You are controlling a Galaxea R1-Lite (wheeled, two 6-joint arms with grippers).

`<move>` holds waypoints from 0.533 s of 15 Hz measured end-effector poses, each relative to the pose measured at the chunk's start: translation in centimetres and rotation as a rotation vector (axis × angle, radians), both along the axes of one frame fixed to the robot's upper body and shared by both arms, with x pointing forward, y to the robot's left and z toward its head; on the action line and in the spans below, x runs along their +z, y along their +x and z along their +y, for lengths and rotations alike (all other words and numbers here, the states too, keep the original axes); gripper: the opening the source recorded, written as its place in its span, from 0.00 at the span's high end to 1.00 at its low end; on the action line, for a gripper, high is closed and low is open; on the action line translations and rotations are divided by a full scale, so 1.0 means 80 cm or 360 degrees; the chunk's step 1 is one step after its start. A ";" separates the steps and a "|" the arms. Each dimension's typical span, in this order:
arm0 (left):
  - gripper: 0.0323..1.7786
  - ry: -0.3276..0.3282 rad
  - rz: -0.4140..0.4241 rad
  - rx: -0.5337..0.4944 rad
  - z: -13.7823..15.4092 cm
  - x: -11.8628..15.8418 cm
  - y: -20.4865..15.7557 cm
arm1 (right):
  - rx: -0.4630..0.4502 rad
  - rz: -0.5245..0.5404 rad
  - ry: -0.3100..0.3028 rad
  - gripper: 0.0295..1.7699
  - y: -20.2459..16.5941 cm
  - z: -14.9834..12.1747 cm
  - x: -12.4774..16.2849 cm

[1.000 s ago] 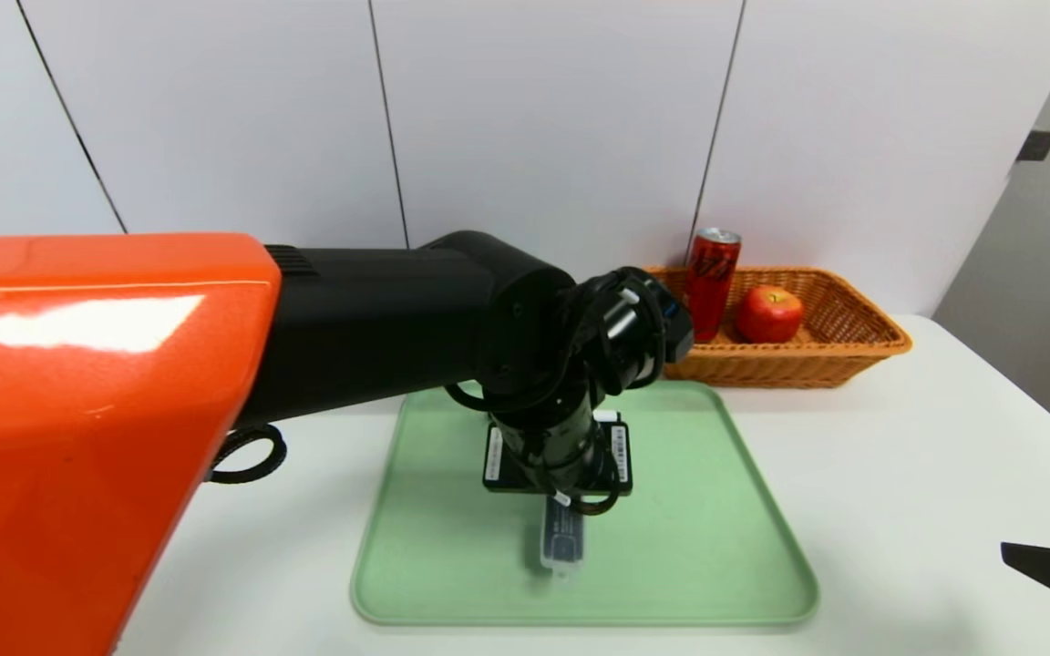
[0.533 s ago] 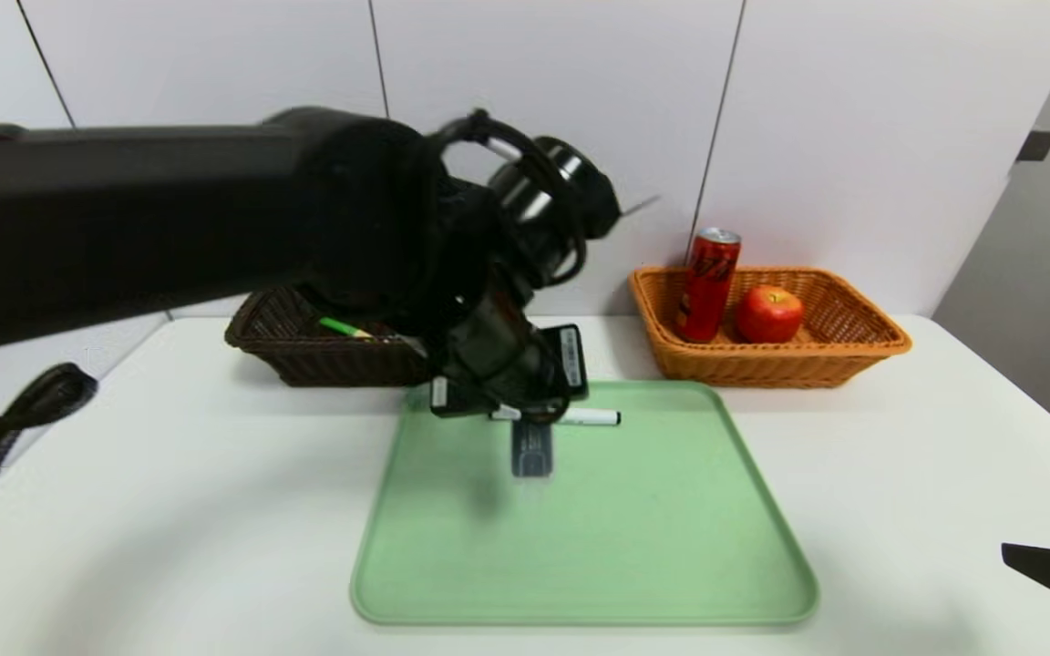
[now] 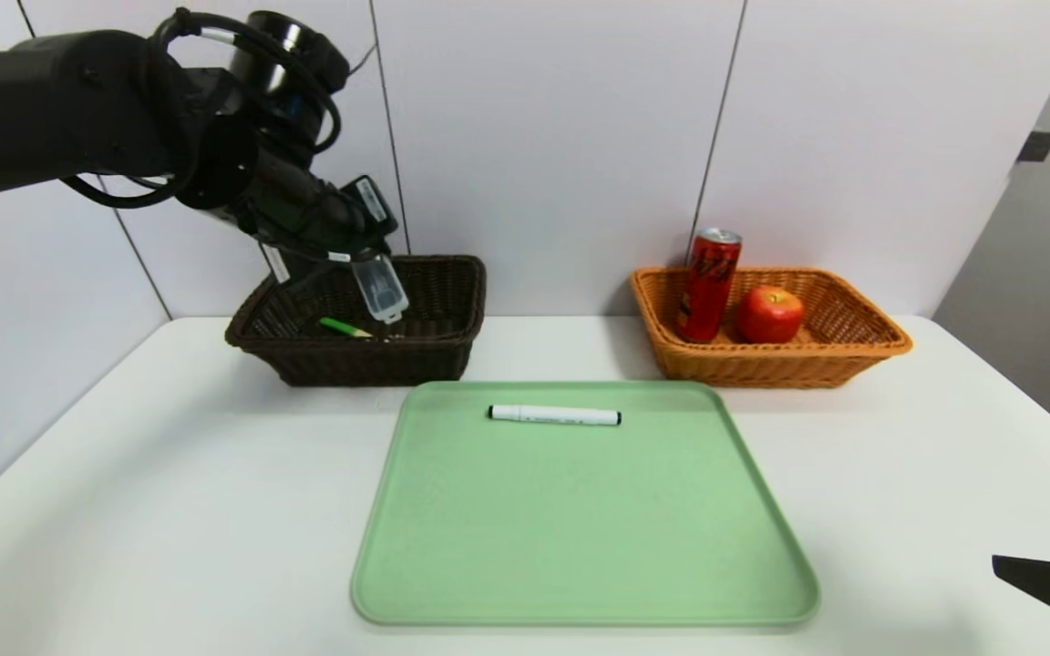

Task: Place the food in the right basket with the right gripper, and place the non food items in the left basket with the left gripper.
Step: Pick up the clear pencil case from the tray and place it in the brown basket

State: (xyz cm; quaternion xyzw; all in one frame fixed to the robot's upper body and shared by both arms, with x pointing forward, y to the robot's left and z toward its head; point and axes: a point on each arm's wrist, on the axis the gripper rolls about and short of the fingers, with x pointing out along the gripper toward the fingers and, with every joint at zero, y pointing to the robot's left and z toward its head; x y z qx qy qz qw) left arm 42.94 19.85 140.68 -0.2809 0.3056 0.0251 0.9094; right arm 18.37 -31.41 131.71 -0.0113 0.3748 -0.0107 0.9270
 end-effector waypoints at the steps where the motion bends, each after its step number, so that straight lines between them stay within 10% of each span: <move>1: 0.70 -0.0049 -0.0025 0.0093 0.016 -0.002 0.014 | 0.0001 0.0010 -0.0004 0.03 0.000 0.000 -0.002; 8: 0.70 -0.0369 -0.0019 0.0486 0.071 -0.059 0.094 | 0.0003 0.0048 -0.0016 0.03 -0.004 -0.001 -0.012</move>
